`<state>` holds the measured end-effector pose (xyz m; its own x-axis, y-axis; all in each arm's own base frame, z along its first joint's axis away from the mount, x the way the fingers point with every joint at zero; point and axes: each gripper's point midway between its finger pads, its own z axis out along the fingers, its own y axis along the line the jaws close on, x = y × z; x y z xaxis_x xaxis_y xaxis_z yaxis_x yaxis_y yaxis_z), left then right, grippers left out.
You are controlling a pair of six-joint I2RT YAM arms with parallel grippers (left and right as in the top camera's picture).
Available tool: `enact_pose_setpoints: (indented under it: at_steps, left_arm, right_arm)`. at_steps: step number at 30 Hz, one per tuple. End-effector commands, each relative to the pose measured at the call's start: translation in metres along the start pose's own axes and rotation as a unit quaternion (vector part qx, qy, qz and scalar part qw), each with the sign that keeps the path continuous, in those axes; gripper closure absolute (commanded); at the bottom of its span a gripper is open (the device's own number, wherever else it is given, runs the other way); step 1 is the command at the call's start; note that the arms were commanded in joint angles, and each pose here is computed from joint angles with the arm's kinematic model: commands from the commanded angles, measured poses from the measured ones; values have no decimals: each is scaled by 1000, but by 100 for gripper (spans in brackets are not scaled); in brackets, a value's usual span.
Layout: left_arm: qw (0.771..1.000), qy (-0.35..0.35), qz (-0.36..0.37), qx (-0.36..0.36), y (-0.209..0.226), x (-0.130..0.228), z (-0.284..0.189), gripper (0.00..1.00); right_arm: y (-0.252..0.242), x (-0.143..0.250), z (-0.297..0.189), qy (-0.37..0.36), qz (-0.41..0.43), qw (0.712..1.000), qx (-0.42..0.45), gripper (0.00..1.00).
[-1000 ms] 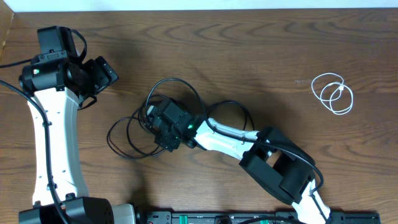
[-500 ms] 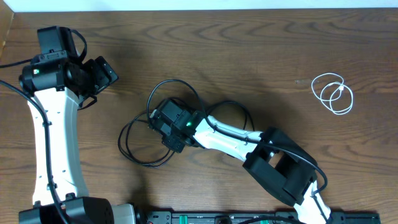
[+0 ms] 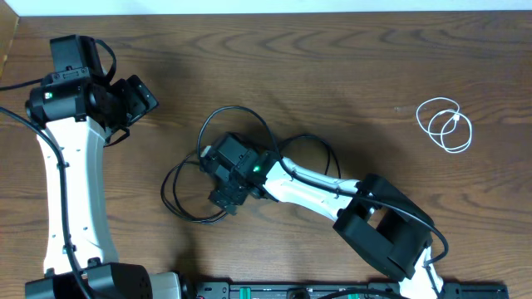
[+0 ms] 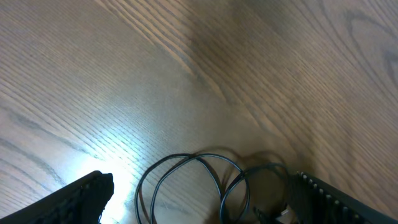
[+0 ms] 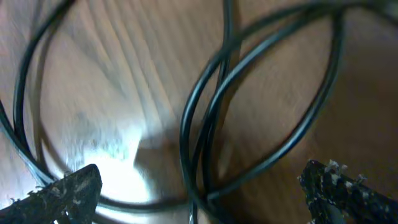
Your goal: Untangle cables
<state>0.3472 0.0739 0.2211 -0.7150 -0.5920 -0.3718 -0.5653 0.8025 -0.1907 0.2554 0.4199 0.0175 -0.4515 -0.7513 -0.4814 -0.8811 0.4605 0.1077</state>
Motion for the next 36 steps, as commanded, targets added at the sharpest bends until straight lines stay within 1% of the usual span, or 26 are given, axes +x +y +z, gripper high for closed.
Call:
enact_pose_setpoints:
  at_steps: [1,5,10,13,18,20,22,23,27,30,32,34,36]
  left_arm:
    - [1000,2,-6,-9,4,1,2,7]
    - [1000,2,-6,-9,4,1,2,7]
    - [1000,2,-6,-8,4,2,2,7]
    - [1000,2,-6,-9,4,1,2,7]
    - [1000,2,-6,-9,4,1,2,7]
    - [1000,2,-6,-8,4,2,2,7]
    - [1000,2,-6,-8,4,2,2,7]
    - [1000,2,-5,-9,4,1,2,7]
    - [1000,2,-6,-8,4,2,2,7]
    - [1000,2,-6,-9,4,1,2,7]
    - [1000,2,-6,-8,4,2,2,7]
    - [1000,2,-6,-9,4,1,2,7]
    - [1000,2,-6,-8,4,2,2,7]
  right_arm:
    - [-9,-11,-6,-23,4,999,26,1]
    - [-14,-7,2,-18,5,999,38,1]
    - [-15,15,22,18,11,999,34,1]
    - [-11,28,35,37,43,998,31,1]
    - [-2,46,52,64,43,997,26,1]
    - [1,55,58,78,42,996,25,5]
    - [3,65,64,93,40,995,24,12]
    - [3,70,67,99,40,994,24,14]
    - [1,80,77,111,41,993,26,34]
    - [0,81,80,109,41,993,26,41]
    - [0,80,81,107,41,993,26,43]
    - [0,79,81,105,41,993,26,49]
    - [0,77,81,102,40,994,26,48]
